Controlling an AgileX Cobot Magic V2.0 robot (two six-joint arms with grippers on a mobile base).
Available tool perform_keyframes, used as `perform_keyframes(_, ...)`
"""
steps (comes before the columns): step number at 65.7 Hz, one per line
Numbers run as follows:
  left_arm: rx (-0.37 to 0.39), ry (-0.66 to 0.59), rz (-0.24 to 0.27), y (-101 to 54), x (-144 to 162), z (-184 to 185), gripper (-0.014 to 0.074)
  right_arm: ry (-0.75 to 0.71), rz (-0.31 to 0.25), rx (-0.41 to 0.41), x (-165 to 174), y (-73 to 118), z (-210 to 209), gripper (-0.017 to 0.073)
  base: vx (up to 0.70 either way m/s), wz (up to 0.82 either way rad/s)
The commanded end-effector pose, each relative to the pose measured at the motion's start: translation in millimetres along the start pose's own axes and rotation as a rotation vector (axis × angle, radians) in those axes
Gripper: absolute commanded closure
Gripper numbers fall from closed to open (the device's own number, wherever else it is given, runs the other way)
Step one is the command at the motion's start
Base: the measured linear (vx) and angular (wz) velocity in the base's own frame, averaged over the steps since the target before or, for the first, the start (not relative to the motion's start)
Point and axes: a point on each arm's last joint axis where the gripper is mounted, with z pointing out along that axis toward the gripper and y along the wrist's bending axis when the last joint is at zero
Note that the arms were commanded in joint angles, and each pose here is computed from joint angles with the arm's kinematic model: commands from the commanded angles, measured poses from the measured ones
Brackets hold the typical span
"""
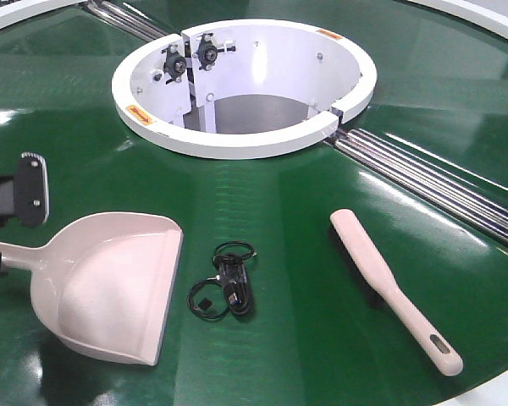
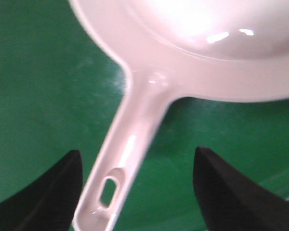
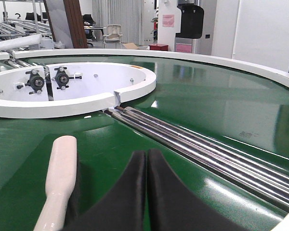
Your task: Clean and inspect green conveyor with broom and dustpan
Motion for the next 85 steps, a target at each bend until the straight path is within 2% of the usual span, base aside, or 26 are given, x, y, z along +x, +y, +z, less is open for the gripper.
perform_keyframes(1, -0.054, -0.028, 0.055, 1.2, 0, -9, 0.0123, -0.080, -0.003, 0.006, -3, -0.1, -1, 0.0569, 0.00, 0.00)
perform_keyframes(12, -0.074, -0.039, 0.101, -0.4, 0, -3, 0.0123, -0.080, -0.003, 0.006, -3, -0.1, -1, 0.0569, 0.00, 0.00)
perform_keyframes(20, -0.093, -0.049, 0.105, 3.5, -3, 4, 0.0123, -0.080, -0.003, 0.006, -3, -0.1, -1, 0.0569, 0.00, 0.00)
perform_keyframes(32, -0.051, -0.035, 0.114, 4.3, -5, 20, 0.0123, -0.080, -0.003, 0.006, -3, -0.1, -1, 0.0569, 0.00, 0.00)
perform_keyframes(43, -0.063, -0.026, 0.134, 7.8, -7, 29, 0.0123, -0.080, -0.003, 0.006, -3, -0.1, -1, 0.0569, 0.00, 0.00)
perform_keyframes(53, -0.042, -0.013, 0.136, 9.1, -6, 38, 0.0148, -0.079, -0.003, 0.006, -3, -0.1, -1, 0.0569, 0.00, 0.00)
perform_keyframes(66, -0.034, -0.006, 0.121, 13.8, -2, 47, 0.0272, -0.079, -0.003, 0.006, -3, -0.1, -1, 0.0569, 0.00, 0.00)
perform_keyframes(85, -0.034, 0.013, 0.141, 14.3, -1, 49, 0.0548, -0.079, -0.003, 0.007, -3, -0.1, -1, 0.0569, 0.00, 0.00)
